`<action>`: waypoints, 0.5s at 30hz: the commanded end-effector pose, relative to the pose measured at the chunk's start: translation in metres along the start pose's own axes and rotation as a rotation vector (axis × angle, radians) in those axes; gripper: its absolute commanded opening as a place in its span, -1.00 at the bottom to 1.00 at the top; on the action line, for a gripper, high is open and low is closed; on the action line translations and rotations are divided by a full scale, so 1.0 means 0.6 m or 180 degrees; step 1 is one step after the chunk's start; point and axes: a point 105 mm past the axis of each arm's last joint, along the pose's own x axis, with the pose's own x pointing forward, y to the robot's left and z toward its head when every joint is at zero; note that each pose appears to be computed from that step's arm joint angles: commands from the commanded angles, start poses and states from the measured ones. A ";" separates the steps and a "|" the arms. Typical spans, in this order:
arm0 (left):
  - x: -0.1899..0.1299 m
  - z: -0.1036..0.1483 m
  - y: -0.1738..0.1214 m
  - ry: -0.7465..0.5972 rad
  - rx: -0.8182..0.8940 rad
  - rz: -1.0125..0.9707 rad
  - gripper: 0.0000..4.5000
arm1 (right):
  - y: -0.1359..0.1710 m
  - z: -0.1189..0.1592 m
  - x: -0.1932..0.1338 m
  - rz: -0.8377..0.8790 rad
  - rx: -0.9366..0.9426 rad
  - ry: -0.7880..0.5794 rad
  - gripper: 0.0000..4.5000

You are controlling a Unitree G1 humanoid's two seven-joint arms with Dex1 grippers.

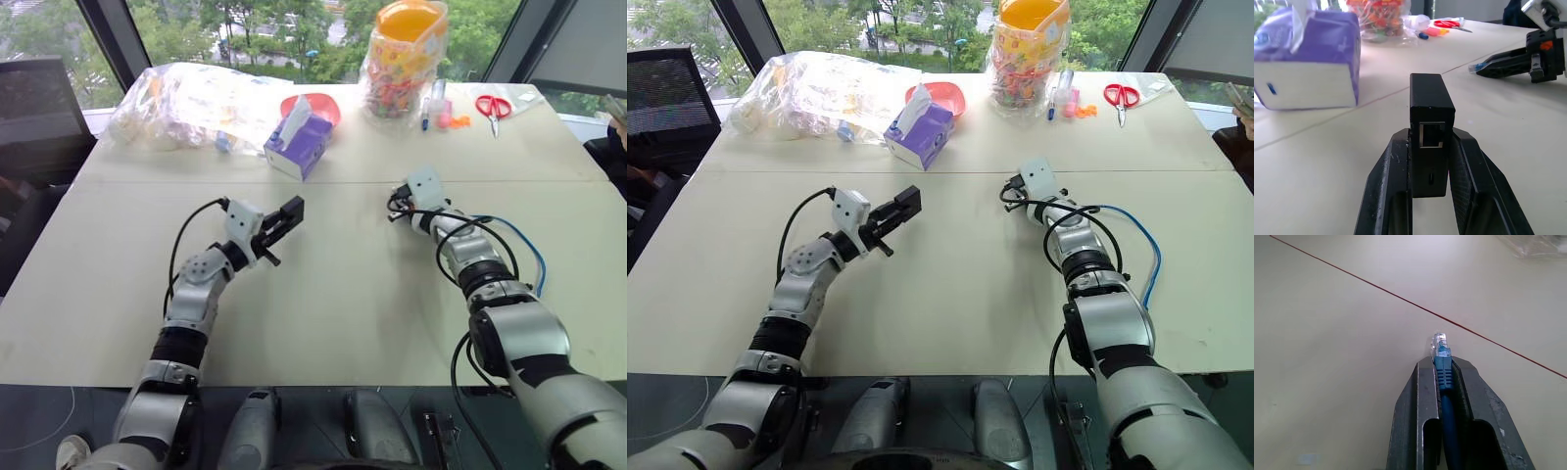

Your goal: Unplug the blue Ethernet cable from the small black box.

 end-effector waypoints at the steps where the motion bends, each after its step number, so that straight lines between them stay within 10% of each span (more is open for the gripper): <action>1: 0.005 -0.008 0.013 0.0077 0.0055 0.0200 -0.81 | -0.022 -0.041 -0.013 -0.0141 0.0070 0.0252 -0.98; 6: 0.006 -0.033 0.013 0.0265 -0.0031 0.0256 -0.81 | -0.023 -0.034 -0.013 -0.0130 0.0154 0.0211 -0.98; 10: 0.006 -0.038 0.005 0.0289 -0.0054 0.0200 -0.81 | -0.023 -0.029 -0.012 -0.0119 0.0197 0.0182 -0.31; 11: 0.006 -0.038 0.004 0.0288 -0.0060 0.0197 -0.32 | -0.023 -0.028 -0.012 -0.0119 0.0199 0.0179 -0.05; 15: -0.004 -0.039 0.001 0.0282 -0.0091 0.0169 0.49 | -0.024 -0.020 -0.012 -0.0089 0.0225 0.0119 0.85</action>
